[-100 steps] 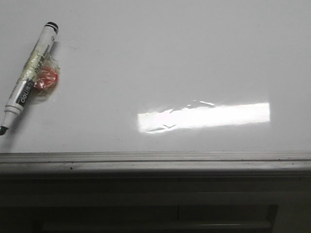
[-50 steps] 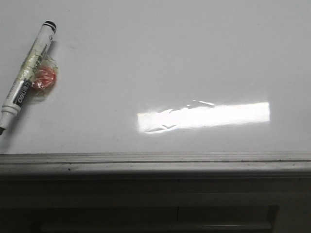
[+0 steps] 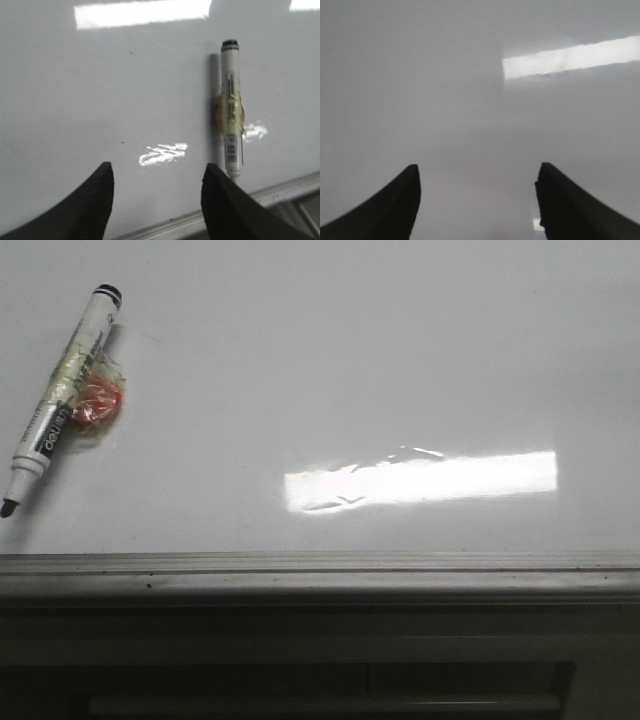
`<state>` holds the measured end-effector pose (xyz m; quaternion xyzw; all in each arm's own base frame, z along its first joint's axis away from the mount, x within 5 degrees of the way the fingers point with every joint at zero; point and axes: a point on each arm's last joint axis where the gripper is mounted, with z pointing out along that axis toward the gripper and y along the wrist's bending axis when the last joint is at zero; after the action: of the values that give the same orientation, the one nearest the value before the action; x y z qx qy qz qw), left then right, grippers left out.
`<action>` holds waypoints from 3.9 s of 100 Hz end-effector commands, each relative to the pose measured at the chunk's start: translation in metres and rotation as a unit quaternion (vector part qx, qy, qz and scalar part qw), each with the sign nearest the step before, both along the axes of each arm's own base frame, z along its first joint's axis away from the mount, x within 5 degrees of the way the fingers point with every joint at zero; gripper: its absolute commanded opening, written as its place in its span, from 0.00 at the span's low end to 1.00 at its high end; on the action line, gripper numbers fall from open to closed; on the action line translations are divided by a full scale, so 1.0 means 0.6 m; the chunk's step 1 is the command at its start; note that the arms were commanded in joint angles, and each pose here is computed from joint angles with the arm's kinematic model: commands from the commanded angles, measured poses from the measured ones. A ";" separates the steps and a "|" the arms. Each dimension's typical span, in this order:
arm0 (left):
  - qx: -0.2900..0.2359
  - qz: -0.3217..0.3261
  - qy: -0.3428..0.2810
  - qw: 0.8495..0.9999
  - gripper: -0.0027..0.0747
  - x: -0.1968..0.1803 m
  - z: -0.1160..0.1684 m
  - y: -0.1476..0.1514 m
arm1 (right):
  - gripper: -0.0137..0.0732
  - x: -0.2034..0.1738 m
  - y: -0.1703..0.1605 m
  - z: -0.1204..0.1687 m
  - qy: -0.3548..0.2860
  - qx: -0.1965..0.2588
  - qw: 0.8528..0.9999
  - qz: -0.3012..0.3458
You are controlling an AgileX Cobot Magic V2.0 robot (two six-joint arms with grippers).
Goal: Write number 0 on whiteboard
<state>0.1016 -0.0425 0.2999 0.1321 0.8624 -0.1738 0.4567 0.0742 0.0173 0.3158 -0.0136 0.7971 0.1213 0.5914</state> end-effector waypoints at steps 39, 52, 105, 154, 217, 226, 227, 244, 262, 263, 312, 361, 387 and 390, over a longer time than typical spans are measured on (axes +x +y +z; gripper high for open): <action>0.026 -0.102 0.120 0.987 0.51 0.136 -0.011 -0.093 | 0.67 0.020 0.002 0.025 -0.024 -0.001 1.000 -0.003; 0.031 -0.099 0.134 0.985 0.51 0.152 -0.028 -0.101 | 0.67 0.020 0.002 0.025 -0.024 -0.001 1.000 -0.003; 0.074 -0.158 0.130 0.976 0.01 0.148 -0.039 -0.111 | 0.62 0.011 0.023 0.039 -0.042 -0.017 0.996 0.078; 0.232 -0.484 -0.218 0.815 0.01 -0.019 0.055 -0.155 | 0.60 0.052 0.165 0.100 -0.076 -0.121 0.868 0.476; 0.233 -0.493 -0.219 0.810 0.01 -0.022 0.053 -0.159 | 0.59 0.080 0.345 0.048 -0.091 -0.159 0.829 0.528; 0.233 -0.493 -0.219 0.810 0.01 -0.022 0.053 -0.159 | 0.52 0.084 0.354 0.043 -0.076 -0.149 0.830 0.532; 0.233 -0.493 -0.219 0.810 0.01 -0.022 0.053 -0.159 | 0.51 0.084 0.355 0.043 -0.075 -0.148 0.831 0.531; 0.233 -0.493 -0.219 0.810 0.01 -0.022 0.053 -0.159 | 0.29 0.087 0.363 0.032 -0.059 -0.151 0.826 0.539; 0.226 -0.485 -0.218 0.816 0.01 -0.021 0.055 -0.159 | 0.08 0.084 0.363 0.029 -0.052 -0.152 0.820 0.549; 0.223 -0.482 -0.216 0.820 0.01 -0.021 0.056 -0.159 | 0.08 0.084 0.363 0.029 -0.052 -0.152 0.820 0.549; 0.047 -0.367 -0.257 0.893 0.53 -0.065 0.124 -0.105 | 0.08 0.104 0.273 0.083 -0.124 -0.136 0.878 0.441; -0.007 -0.125 -0.276 0.953 0.01 -0.092 0.097 0.013 | 0.11 0.037 0.139 0.030 -0.194 -0.094 0.927 0.306; 0.014 -0.127 -0.251 0.960 0.01 -0.088 0.074 0.011 | 0.11 0.079 0.181 0.051 -0.175 -0.108 0.930 0.304; 0.015 -0.128 -0.249 0.960 0.01 -0.087 0.073 0.011 | 0.11 0.083 0.185 0.050 -0.171 -0.110 0.931 0.304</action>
<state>0.0487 -0.0353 0.3325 0.2977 0.7195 -0.1682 0.6045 0.1133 0.1243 0.3311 -0.3665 0.6542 0.2129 0.6264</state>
